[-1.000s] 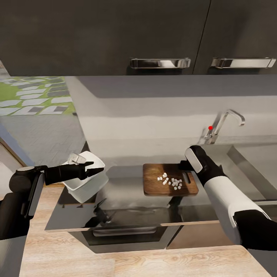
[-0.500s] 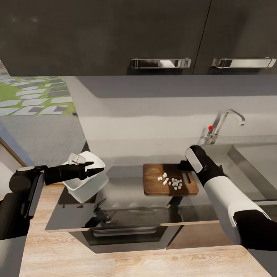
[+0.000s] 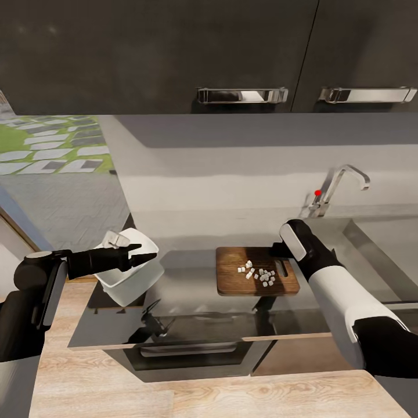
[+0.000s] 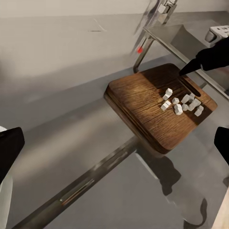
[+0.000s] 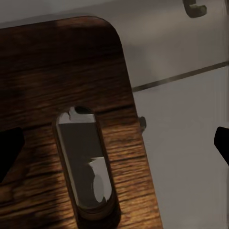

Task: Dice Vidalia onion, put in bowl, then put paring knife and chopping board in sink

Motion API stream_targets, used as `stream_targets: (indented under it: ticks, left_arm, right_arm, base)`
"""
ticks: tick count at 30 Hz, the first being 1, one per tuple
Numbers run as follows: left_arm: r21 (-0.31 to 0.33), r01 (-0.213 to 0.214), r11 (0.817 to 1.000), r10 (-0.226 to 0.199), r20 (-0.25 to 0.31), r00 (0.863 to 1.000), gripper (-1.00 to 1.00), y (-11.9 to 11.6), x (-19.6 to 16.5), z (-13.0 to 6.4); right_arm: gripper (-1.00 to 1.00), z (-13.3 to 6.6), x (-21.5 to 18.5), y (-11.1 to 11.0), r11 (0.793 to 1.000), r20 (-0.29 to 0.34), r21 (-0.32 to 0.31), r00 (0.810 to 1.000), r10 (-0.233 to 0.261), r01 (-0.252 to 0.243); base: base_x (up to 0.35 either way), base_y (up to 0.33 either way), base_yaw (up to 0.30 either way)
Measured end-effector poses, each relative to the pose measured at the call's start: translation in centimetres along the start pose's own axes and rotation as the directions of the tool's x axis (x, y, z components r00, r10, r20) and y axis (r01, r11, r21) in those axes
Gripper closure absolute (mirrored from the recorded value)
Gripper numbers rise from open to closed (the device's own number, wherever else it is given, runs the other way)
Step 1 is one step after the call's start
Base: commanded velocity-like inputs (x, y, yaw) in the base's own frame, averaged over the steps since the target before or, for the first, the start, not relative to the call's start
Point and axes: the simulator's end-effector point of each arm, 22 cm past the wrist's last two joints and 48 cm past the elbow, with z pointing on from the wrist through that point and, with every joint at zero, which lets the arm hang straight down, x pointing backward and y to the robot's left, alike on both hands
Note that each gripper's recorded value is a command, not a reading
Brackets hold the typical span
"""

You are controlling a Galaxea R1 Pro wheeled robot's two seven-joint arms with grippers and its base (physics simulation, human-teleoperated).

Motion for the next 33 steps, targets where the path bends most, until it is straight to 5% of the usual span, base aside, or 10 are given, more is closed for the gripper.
stream_targets:
  ticks: [15,26,33]
  left_arm:
    - [0.000,0.000,1.000,0.000,0.000,1.000,-1.00,0.0,0.0,0.0]
    - [0.001,0.000,1.000,0.000,0.000,1.000,-1.00,0.0,0.0,0.0]
    - [0.001,0.000,1.000,0.000,0.000,1.000,-1.00,0.0,0.0,0.0]
  right_arm:
    - [-1.00,0.1,-0.2,-0.3,1.000,0.005,-0.014,1.000,0.008,-0.008]
    - [-1.00,0.6,-1.3,-1.0,0.972,0.013,-0.229,0.999,0.050,-0.046]
    - [-1.00,0.6,-1.0,-0.3,0.969,0.020,-0.248,1.000,0.000,0.005]
  base:
    - [0.000,0.000,0.000]
    - [0.000,0.000,0.000]
    - [0.000,0.000,0.000]
